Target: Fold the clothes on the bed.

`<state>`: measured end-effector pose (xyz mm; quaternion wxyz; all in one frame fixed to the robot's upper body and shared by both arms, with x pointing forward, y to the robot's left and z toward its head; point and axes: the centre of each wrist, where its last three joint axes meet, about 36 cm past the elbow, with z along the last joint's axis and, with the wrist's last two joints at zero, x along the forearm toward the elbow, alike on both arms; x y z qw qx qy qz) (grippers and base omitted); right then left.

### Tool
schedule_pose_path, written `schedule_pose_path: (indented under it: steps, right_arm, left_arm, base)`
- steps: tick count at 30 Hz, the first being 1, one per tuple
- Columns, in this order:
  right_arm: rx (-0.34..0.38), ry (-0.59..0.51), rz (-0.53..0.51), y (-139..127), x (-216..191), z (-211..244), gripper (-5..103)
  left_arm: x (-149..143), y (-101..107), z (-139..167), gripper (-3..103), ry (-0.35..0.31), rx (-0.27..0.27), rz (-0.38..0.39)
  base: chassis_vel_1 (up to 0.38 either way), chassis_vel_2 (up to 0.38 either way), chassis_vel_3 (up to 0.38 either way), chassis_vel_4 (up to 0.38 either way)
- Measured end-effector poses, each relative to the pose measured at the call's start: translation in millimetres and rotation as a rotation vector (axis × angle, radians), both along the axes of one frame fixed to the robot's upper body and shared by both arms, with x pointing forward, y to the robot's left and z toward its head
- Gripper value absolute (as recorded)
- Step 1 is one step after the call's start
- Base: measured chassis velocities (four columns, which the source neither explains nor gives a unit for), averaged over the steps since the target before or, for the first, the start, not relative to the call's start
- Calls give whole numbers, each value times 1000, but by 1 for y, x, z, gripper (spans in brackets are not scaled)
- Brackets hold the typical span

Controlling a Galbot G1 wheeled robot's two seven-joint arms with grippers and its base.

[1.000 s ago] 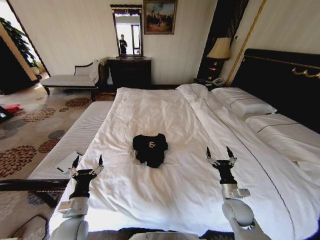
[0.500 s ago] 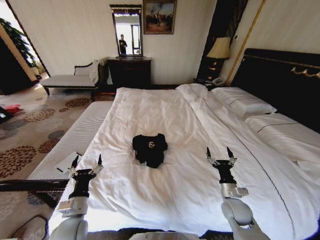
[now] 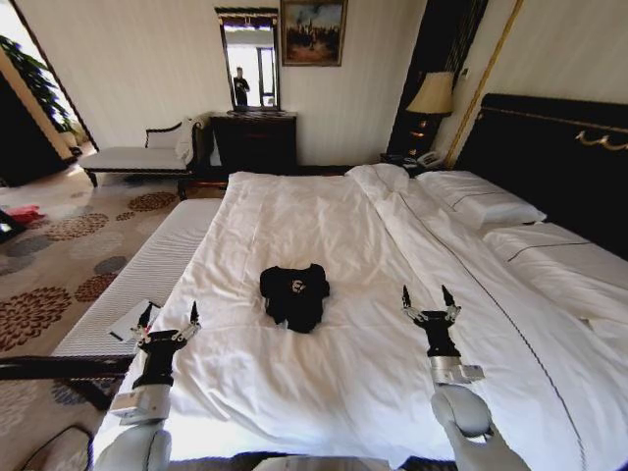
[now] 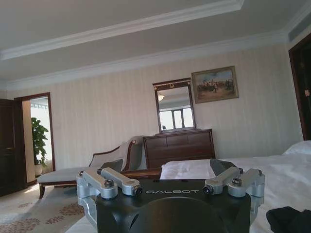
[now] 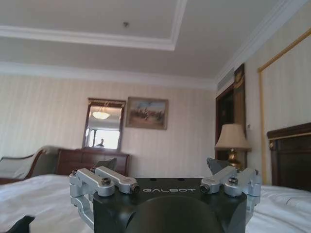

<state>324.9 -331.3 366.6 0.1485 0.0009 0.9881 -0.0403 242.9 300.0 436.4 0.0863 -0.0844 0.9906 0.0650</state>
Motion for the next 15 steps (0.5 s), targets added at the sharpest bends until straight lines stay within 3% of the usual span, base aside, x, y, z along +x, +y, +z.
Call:
schedule_pose_path:
  steps: [4, 8, 11, 15]
  right_arm:
    - [1, 84, 38, -4, 21, 14, 100]
    - [78, 223, 80, -1, 37, 37, 100]
    - [93, 283, 98, 1, 46, 44, 100]
    - [145, 373, 171, 3, 74, 57, 100]
  left_arm:
    - [2, 5, 9, 100, -4, -1, 11]
    - [4, 4, 13, 100, -3, -3, 3]
    - [3, 4, 13, 100, 1, -7, 2]
    - [2, -1, 21, 100, 16, -81, 8]
  base:
    - [0, 0, 0, 0]
    - [0, 0, 0, 0]
    - [0, 0, 0, 0]
    - [0, 0, 0, 0]
